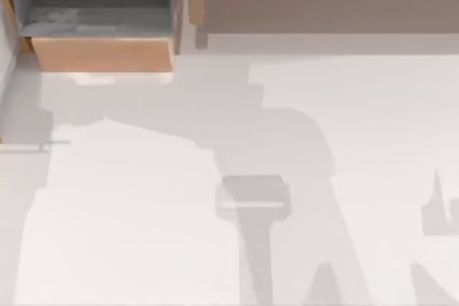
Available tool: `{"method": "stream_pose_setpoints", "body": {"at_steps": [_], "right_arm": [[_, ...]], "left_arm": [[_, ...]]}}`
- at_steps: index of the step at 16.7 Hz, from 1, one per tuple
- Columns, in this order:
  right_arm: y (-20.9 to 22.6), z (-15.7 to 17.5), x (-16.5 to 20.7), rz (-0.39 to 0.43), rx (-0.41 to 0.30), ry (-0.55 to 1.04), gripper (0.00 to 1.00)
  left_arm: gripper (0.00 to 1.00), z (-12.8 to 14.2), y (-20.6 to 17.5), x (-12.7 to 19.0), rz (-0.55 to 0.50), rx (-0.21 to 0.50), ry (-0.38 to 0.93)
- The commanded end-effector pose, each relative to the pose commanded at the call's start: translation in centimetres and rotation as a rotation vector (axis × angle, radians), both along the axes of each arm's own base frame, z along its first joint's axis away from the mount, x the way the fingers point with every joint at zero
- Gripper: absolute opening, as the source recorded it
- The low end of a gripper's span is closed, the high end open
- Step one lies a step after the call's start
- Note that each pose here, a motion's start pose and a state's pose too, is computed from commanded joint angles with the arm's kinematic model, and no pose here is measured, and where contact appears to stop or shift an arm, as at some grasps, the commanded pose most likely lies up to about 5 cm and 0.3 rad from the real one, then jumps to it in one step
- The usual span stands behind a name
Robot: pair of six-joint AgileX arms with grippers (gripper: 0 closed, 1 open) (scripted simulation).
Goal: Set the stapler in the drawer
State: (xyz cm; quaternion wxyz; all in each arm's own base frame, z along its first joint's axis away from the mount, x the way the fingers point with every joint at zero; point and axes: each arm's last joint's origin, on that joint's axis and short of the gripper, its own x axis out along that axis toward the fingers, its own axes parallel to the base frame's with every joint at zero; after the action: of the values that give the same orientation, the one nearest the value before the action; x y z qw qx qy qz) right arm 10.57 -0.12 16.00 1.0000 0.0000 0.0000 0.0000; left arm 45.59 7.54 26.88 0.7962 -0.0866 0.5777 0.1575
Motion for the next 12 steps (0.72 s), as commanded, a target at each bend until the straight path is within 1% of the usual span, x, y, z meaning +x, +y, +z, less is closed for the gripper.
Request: {"method": "stream_pose_setpoints", "body": {"at_steps": [3, 6, 9, 12], "right_arm": [[0.0, 0.0, 0.0, 0.000, 0.000, 0.000, 1.00], [0.0, 0.0, 0.0, 0.000, 0.000, 0.000, 1.00], [0.0, 0.0, 0.0, 0.000, 0.000, 0.000, 1.00], [0.0, 0.0, 0.0, 0.000, 0.000, 0.000, 1.00]], "left_arm": [[0.00, -2.2, 5.1, 1.0, -0.068, 0.022, 0.082], [0.00, -5.7, 8.2, 1.9, -0.169, -0.004, 0.170], [0.00, -8.9, 9.5, 2.3, -0.274, -0.055, 0.250], [0.00, -10.4, 9.7, 2.3, -0.344, -0.093, 0.301]]}}
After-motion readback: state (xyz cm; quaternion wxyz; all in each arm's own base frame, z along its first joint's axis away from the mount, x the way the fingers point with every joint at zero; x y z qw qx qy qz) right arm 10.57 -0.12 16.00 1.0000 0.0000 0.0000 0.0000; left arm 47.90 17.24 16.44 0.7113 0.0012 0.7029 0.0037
